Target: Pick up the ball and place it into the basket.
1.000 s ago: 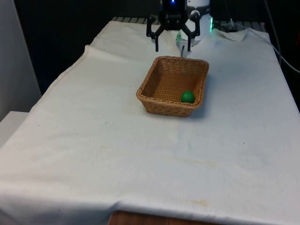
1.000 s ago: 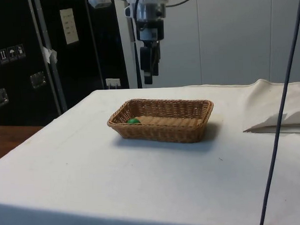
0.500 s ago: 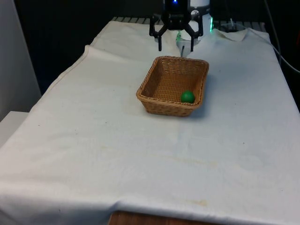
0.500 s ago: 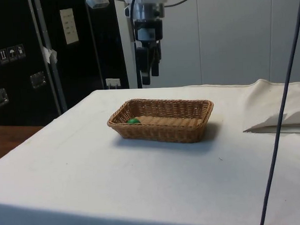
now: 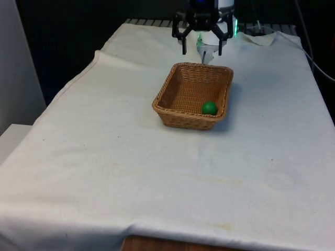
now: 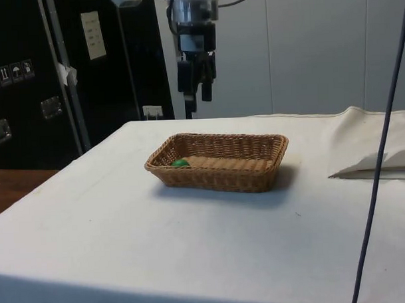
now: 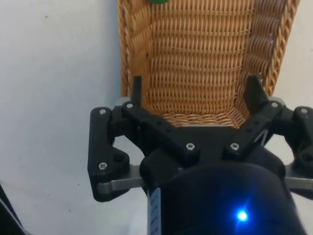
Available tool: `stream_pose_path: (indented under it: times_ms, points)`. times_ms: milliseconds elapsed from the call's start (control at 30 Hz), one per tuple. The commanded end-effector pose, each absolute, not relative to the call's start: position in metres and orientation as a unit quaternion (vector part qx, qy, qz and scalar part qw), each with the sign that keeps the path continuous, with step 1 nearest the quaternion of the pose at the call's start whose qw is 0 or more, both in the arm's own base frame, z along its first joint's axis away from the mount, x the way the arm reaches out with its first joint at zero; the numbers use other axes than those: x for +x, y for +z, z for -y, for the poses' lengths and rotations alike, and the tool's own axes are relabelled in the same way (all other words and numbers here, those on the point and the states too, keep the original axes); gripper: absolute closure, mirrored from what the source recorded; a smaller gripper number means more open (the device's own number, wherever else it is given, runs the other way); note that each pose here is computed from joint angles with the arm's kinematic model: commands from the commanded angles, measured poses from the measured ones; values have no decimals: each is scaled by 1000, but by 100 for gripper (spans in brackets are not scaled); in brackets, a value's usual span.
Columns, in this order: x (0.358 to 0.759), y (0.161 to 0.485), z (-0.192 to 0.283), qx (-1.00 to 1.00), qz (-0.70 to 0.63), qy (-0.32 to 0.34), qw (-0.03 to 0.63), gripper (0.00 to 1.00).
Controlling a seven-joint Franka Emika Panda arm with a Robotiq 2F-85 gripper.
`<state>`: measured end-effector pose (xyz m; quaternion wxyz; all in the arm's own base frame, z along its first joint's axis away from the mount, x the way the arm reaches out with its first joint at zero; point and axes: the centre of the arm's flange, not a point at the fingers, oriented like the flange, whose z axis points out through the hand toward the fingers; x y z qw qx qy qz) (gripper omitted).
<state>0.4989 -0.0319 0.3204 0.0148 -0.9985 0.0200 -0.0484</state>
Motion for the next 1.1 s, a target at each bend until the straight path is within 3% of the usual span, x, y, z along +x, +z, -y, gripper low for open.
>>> stream_pose_path:
  times_ms: [0, 1067]
  points:
    - [499, 323, 30, -999, -25, -46, 13, 0]
    - [493, 350, 5, -998, -28, -53, 27, 0]
